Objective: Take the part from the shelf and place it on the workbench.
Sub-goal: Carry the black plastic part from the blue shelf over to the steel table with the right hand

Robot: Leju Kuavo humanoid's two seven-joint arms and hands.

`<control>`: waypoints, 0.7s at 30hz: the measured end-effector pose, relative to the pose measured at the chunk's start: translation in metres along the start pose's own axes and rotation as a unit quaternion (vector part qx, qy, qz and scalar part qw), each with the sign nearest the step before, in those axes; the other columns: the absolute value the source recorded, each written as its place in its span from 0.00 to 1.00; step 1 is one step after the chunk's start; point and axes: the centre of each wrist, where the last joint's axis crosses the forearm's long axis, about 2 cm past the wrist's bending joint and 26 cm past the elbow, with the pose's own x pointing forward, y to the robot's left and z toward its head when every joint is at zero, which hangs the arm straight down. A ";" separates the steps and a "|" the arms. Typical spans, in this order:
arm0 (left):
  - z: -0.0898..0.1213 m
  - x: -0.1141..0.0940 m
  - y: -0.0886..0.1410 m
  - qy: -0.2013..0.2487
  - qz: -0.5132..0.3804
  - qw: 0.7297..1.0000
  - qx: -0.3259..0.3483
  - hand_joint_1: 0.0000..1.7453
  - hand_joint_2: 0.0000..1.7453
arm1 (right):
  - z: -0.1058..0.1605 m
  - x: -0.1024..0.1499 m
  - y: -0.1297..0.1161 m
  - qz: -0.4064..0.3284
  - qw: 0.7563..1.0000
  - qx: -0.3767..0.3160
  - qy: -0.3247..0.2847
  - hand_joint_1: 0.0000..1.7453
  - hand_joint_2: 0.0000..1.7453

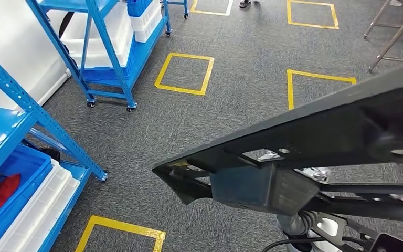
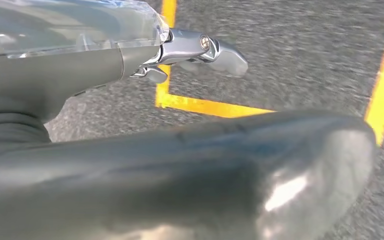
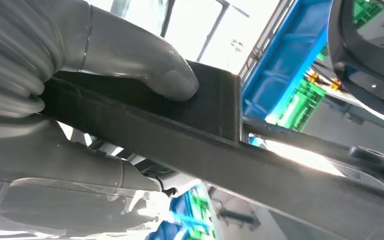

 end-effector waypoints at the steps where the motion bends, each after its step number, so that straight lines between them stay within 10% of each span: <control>1: 0.000 -0.001 -0.001 0.001 0.000 1.000 0.000 0.00 0.00 | 0.000 0.001 0.000 0.001 1.000 -0.001 -0.002 1.00 1.00; 21: 0.002 -0.004 -0.013 0.008 0.004 1.000 -0.005 0.00 0.00 | -0.007 -0.007 -0.003 0.017 1.000 0.012 0.003 1.00 1.00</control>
